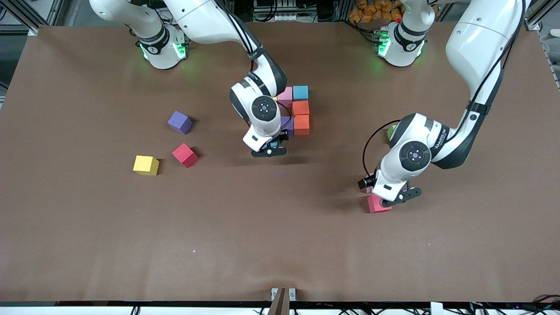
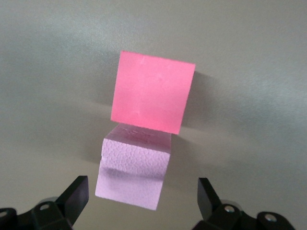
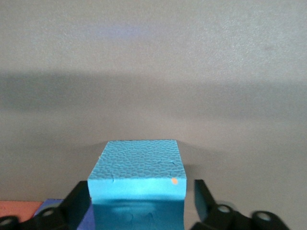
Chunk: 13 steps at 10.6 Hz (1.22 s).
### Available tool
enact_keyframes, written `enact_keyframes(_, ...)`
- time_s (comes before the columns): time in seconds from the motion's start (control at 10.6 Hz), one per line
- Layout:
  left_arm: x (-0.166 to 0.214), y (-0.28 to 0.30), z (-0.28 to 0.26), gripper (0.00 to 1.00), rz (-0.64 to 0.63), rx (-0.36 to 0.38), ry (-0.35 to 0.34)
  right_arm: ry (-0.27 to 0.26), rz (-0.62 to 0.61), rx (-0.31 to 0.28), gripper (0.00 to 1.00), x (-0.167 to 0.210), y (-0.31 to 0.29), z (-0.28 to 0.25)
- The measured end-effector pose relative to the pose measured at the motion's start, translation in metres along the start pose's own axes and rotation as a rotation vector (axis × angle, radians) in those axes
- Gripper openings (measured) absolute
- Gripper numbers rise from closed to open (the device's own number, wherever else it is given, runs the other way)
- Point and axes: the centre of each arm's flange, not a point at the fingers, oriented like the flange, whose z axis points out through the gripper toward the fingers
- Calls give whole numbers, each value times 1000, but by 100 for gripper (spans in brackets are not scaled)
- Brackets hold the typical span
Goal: Form number 2 with 11 blocks
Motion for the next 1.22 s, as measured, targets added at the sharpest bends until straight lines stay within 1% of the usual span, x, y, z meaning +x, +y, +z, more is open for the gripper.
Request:
enact_keyframes(0.19, 2, -4, 9, 100, 49, 4, -13, 6, 9, 6, 100, 3, 3, -12)
enact_keyframes(0.47, 4, -7, 20, 100, 66, 13, -26, -9, 69, 29, 100, 23, 35, -72)
enact_keyframes(0.66, 5, -10, 29, 100, 82, 34, -21, -28, 113, 43, 100, 48, 83, -100)
enact_keyframes(0.94, 7, -12, 37, 100, 80, 35, -31, -74, 83, 46, 100, 87, 169, -101)
enact_keyframes(1.04, 7, -12, 38, 95, 81, 30, -29, -89, 58, 51, 100, 98, 200, -98)
enact_keyframes(1.13, 6, -10, 38, 94, 84, 24, -25, -102, 27, 49, 100, 103, 225, -93)
enact_keyframes(1.22, 6, -8, 39, 78, 87, 21, -24, -110, -2, 25, 100, 103, 238, -85)
